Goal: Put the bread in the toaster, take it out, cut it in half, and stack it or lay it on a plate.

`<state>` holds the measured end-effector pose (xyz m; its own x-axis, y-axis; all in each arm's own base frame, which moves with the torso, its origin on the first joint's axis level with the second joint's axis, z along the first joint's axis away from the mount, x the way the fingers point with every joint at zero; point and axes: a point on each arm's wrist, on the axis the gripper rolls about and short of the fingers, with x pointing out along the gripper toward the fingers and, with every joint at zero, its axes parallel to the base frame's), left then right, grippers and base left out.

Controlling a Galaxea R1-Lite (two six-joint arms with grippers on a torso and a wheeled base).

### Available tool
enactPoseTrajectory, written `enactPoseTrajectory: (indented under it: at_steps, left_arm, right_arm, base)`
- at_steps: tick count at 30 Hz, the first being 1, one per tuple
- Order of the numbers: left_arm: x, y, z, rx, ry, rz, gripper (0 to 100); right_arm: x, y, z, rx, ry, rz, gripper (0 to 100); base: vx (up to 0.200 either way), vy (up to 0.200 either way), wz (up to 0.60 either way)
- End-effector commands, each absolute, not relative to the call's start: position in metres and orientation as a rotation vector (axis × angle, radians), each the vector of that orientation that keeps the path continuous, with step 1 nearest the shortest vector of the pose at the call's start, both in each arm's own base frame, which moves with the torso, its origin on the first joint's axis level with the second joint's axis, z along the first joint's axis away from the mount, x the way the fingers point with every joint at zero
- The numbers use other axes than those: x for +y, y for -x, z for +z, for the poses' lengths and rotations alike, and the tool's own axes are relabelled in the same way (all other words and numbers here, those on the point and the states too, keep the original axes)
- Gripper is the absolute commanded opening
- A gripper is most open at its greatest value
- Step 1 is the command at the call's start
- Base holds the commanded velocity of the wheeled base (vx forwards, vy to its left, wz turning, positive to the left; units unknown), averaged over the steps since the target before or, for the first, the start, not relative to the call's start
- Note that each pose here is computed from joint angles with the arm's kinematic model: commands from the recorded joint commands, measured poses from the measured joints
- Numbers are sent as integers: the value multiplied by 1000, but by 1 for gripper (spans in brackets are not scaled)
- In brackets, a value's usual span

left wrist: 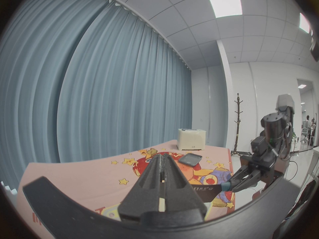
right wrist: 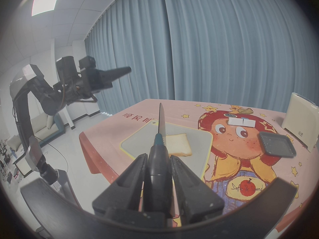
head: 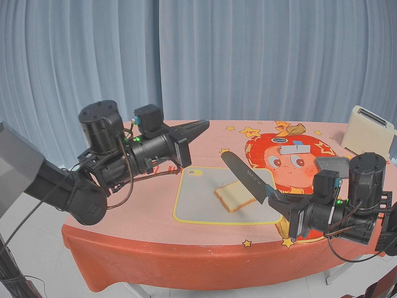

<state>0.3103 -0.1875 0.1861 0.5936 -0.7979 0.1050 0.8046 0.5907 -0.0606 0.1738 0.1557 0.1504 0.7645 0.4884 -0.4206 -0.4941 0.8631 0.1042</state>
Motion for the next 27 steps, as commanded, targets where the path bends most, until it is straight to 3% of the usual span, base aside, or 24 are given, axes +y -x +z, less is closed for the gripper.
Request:
enactPoseTrajectory:
  at_steps: [1,7,13,18,23,27]
  left_arm:
    - [-206,-320,153,18,101,-936,0]
    - [-218,-329,134,55,97,-942,0]
    - [-220,-330,136,37,89,-942,0]
    - [-229,-327,156,-16,85,-970,0]
    - [-238,-335,174,29,52,-980,0]
    - [-243,-337,168,50,30,-986,0]
  right_arm:
    - [155,-174,149,458,16,528,0]
    - [158,-176,141,488,29,527,0]
    - [163,-175,136,513,27,534,0]
    - [162,-174,139,501,22,532,0]
    - [161,-177,137,508,23,519,0]
    - [161,-178,136,509,22,514,0]
  base:
    - [0,0,0]
    - [0,0,0]
    - [0,0,0]
    - [0,0,0]
    - [0,0,0]
    - [0,0,0]
